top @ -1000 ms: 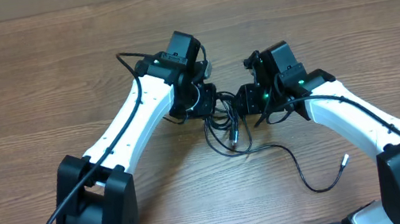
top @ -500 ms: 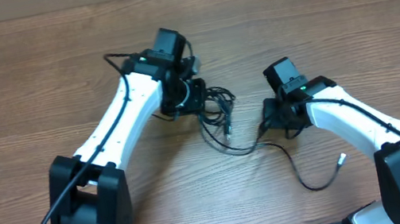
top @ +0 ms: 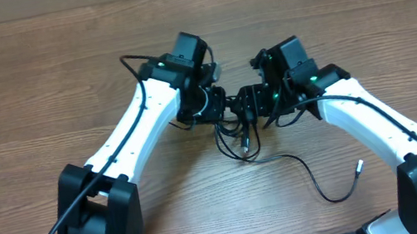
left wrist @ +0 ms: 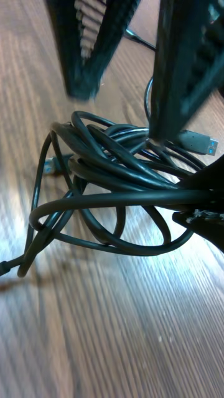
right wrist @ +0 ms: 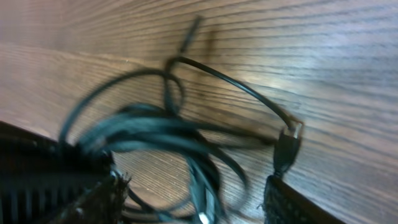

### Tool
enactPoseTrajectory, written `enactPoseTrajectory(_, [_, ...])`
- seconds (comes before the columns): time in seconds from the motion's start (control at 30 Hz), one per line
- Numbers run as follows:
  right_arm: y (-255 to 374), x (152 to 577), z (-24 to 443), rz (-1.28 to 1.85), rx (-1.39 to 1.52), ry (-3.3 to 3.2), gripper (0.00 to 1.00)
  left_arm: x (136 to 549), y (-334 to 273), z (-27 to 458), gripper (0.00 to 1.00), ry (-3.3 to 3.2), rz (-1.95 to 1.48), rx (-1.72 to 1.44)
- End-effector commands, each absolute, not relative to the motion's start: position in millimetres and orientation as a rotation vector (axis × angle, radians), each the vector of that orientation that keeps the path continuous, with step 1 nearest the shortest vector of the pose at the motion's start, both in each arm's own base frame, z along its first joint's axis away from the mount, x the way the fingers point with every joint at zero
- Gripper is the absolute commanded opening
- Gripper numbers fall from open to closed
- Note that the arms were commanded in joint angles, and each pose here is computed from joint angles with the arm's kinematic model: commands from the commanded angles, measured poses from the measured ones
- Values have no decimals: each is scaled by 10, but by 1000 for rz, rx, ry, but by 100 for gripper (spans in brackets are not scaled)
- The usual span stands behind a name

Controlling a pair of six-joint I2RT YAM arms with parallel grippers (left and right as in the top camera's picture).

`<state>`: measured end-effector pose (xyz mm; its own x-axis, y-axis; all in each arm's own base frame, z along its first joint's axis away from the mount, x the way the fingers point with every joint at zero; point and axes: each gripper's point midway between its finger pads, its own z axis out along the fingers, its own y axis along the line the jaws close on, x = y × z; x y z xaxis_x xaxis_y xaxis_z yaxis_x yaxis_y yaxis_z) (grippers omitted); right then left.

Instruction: Untangle cables

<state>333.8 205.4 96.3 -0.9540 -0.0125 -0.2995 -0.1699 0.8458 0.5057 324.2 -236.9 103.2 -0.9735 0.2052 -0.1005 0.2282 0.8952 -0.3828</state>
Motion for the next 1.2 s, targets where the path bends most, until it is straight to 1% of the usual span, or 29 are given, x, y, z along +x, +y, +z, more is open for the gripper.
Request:
enactPoseTrajectory(0.0, [1966, 3469, 952, 600, -156, 2700, 64, 3195, -2472, 1212, 4, 2941, -656, 426])
enactPoseTrajectory(0.03, [1942, 3479, 913, 563, -152, 2706, 64, 3196, -2472, 1224, 4, 2938, -658, 426])
enactPoseTrajectory(0.07, [1924, 3477, 859, 538, -148, 2717, 57, 3203, -2468, 1254, 4, 2930, -660, 425])
enactPoseTrajectory(0.13, [1914, 3466, 777, 527, -145, 2739, 35, 3221, -2467, 1324, 4, 2907, -664, 431])
enactPoseTrajectory(0.2, [1911, 3461, 704, 521, -142, 2759, 20, 3233, -2459, 1379, 4, 2889, -657, 436])
enactPoseTrajectory(0.27, [1907, 3450, 638, 514, -140, 2777, 15, 3238, -2450, 1394, 4, 2884, -654, 433])
enactPoseTrajectory(0.37, [1905, 3442, 605, 511, -139, 2788, 14, 3240, -2436, 1394, 4, 2887, -653, 428])
enactPoseTrajectory(0.4, [1908, 3440, 606, 514, -140, 2788, 18, 3238, -2436, 1394, 4, 2888, -654, 428])
enactPoseTrajectory(0.43, [1938, 3425, 614, 542, -146, 2790, 33, 3238, -2436, 1395, 4, 2887, -654, 428])
enactPoseTrajectory(0.47, [1996, 3396, 633, 594, -158, 2792, 39, 3240, -2439, 1396, 4, 2886, -655, 429])
enactPoseTrajectory(0.5, [2049, 3367, 651, 644, -170, 2794, 39, 3242, -2447, 1400, 4, 2883, -661, 430])
enactPoseTrajectory(0.6, [2220, 3274, 729, 811, -208, 2792, 32, 3244, -2468, 1411, 4, 2877, -678, 433])
enactPoseTrajectory(0.77, [2152, 3378, 709, 733, -153, 2775, 32, 3175, -2643, 1548, 4, 2825, -860, 526])
enactPoseTrajectory(0.83, [2092, 3442, 693, 670, -138, 2761, 22, 3179, -2602, 1588, 4, 2825, -845, 522])
enactPoseTrajectory(0.87, [2042, 3475, 678, 624, -125, 2757, 10, 3200, -2555, 1623, 4, 2821, -824, 513])
enactPoseTrajectory(0.9, [1995, 3495, 662, 583, -114, 2757, 4, 3226, -2497, 1640, 4, 2821, -795, 496])
enactPoseTrajectory(0.97, [1910, 3509, 630, 513, -95, 2764, 4, 3293, -2345, 1659, 4, 2827, -708, 447])
enactPoseTrajectory(1.07, [1804, 3470, 579, 450, 15, 2803, 4, 3408, -2066, 1680, 4, 2831, -584, 355])
enactPoseTrajectory(1.17, [1948, 3391, 684, 581, -14, 2817, 4, 3479, -1940, 1665, 4, 2837, -564, 285])
